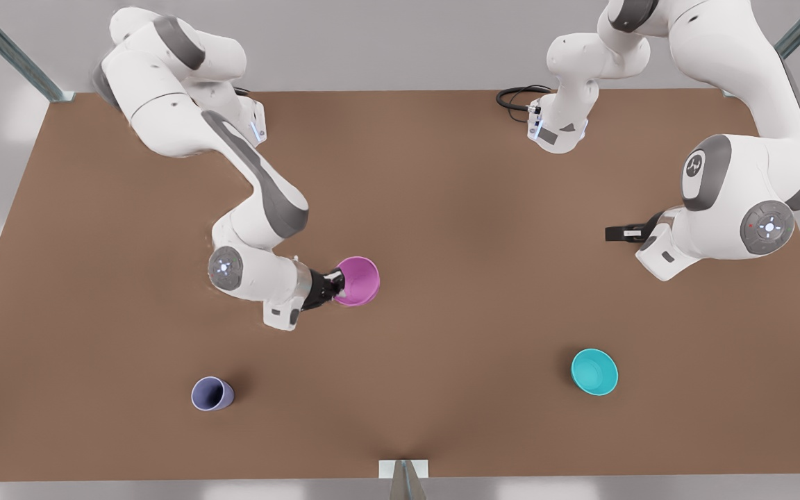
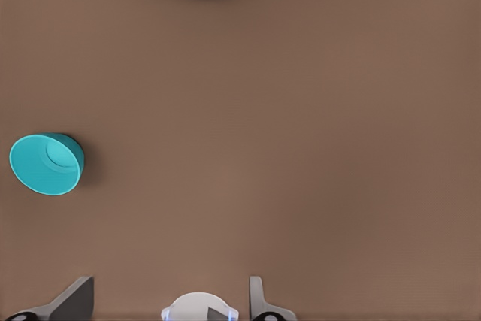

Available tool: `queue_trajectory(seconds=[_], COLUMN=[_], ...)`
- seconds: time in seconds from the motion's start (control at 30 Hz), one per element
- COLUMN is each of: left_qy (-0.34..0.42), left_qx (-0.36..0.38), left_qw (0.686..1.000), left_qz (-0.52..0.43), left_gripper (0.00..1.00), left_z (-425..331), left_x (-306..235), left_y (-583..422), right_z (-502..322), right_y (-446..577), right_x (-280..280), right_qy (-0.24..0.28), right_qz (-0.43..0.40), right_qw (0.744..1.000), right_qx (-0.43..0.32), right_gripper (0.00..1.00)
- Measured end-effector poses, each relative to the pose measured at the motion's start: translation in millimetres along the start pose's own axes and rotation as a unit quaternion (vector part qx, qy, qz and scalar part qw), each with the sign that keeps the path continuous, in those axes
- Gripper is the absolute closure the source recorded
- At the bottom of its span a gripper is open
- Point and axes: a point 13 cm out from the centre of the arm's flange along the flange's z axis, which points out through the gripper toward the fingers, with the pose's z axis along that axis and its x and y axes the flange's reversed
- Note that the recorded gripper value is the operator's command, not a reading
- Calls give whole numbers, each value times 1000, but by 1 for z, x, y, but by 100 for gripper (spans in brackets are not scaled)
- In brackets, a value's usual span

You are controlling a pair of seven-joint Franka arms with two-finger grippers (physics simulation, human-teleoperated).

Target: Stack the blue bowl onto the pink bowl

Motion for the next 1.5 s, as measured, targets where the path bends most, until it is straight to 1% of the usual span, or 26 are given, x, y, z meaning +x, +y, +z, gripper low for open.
queue_trajectory(seconds=[0.1,0.2,0.3,0.47,0.5,0.53,0.57,0.67,0.73,0.77,0.83,0.9,0.97,1.03,1.07,1.1,1.17,1.23,1.3,1.4,1.5], left_qy=[1,1,2,2,2,2,3,4,2,2,0,-6,-33,-63,-76,-90,-109,-127,-140,-154,-156], left_qx=[0,0,0,-1,-1,-1,-1,-1,0,2,7,12,26,43,52,60,71,85,103,119,126], left_qw=[1000,1000,1000,1000,1000,1000,1000,1000,1000,1000,1000,1000,999,997,995,993,990,986,982,978,976], left_qz=[0,0,0,0,0,0,0,-1,-1,-1,-5,-9,-20,-34,-43,-53,-62,-67,-72,-79,-84], left_gripper=[0,0,0,0,0,0,0,0,0,0,0,0,0,0,0,0,0,0,0,0,0], left_z=[0,0,0,0,1,1,1,3,2,1,6,23,34,52,65,80,119,142,156,179,205], left_x=[1,1,1,1,0,0,0,-1,-2,-3,-13,-40,-96,-152,-176,-198,-238,-265,-281,-301,-312], left_y=[0,0,0,0,0,0,0,0,1,1,8,14,28,48,60,71,80,77,72,69,70], right_z=[102,166,192,217,220,221,221,219,195,168,83,-5,-134,-294,-345,-384,-409,-405,-400,-392,-388], right_y=[62,71,60,46,44,43,43,40,44,45,20,-56,-173,-283,-314,-321,-327,-329,-325,-319,-315], right_x=[-11,-27,-34,-39,-40,-42,-44,-48,-59,-69,-85,-77,-37,31,73,110,164,197,215,232,245], right_qy=[9,-15,-39,-65,-70,-75,-80,-95,-115,-128,-144,-133,-124,-146,-140,-128,-82,-28,13,58,87], right_qz=[8,41,85,153,165,175,185,198,208,216,250,305,374,439,459,466,467,460,446,423,402], right_qw=[1000,997,993,983,981,979,977,972,968,965,954,938,910,874,863,859,860,864,872,882,890], right_qx=[29,63,77,75,73,71,70,78,76,74,78,100,133,149,159,171,191,201,204,202,197], right_gripper=[79,79,79,79,70,49,0,0,0,0,0,0,0,0,0,0,0,0,0,0,0])
